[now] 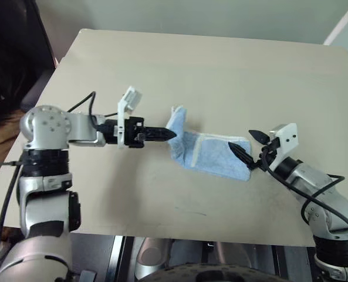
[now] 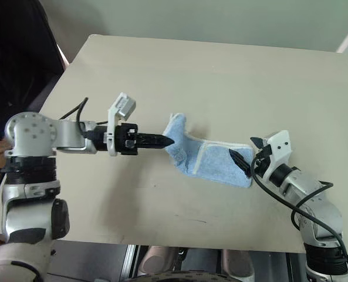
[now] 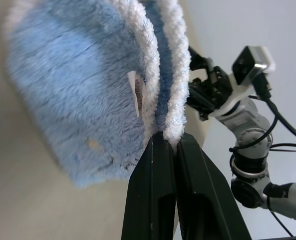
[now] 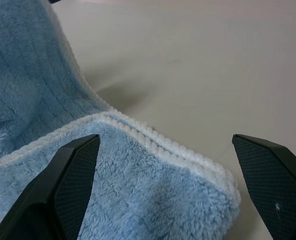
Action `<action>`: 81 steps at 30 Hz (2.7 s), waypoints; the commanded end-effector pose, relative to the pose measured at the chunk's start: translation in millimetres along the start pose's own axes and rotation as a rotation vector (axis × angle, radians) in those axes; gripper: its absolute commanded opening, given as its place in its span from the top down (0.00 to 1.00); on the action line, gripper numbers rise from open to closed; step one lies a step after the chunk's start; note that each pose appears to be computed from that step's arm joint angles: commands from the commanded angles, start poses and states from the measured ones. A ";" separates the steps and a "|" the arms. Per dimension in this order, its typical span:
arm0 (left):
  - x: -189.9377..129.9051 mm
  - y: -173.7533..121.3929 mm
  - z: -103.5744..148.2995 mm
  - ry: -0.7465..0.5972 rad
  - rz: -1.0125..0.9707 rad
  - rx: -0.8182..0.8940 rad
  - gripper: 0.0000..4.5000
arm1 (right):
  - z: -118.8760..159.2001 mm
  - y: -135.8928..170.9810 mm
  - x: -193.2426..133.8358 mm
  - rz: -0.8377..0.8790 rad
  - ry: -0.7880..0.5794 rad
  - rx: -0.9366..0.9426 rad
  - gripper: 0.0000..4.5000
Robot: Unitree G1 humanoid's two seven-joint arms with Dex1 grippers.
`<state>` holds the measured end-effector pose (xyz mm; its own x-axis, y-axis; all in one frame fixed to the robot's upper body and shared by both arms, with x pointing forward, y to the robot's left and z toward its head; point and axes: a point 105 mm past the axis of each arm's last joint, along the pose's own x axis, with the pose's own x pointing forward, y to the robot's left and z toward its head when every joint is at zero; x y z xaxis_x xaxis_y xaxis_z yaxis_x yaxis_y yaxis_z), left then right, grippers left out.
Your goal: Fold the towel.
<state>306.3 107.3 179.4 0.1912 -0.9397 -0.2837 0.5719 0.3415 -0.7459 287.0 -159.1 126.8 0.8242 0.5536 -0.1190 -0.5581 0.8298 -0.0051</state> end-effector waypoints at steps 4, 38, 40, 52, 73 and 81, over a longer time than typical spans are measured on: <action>41.3 -5.5 5.7 0.048 -0.094 0.034 0.99 | 29.8 -24.8 -21.5 -0.144 -0.112 -0.020 0.00; 139.4 -25.5 -27.2 0.300 -0.291 0.158 0.99 | 30.3 -54.3 -80.7 -0.426 -0.110 -0.040 0.00; 140.9 -28.0 -30.0 0.305 -0.305 0.150 0.99 | 29.9 -55.2 -81.2 -0.430 -0.107 -0.042 0.00; 149.5 -34.7 -40.5 0.314 -0.350 0.165 0.84 | 30.4 -58.6 -81.3 -0.444 -0.103 -0.051 0.00; 96.9 -34.7 32.0 -0.291 -0.358 0.585 0.00 | 48.3 -2.4 -49.3 -0.143 -0.162 0.000 0.13; 68.9 5.0 33.9 -0.361 -0.149 0.729 0.37 | 51.0 35.7 -17.0 0.036 -0.164 0.035 0.79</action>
<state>352.2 40.7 175.6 0.2566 -0.9625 0.0882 0.9508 0.2349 -0.2021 260.1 -143.9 173.6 0.8284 0.5596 0.0232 -0.5601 0.8276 0.0369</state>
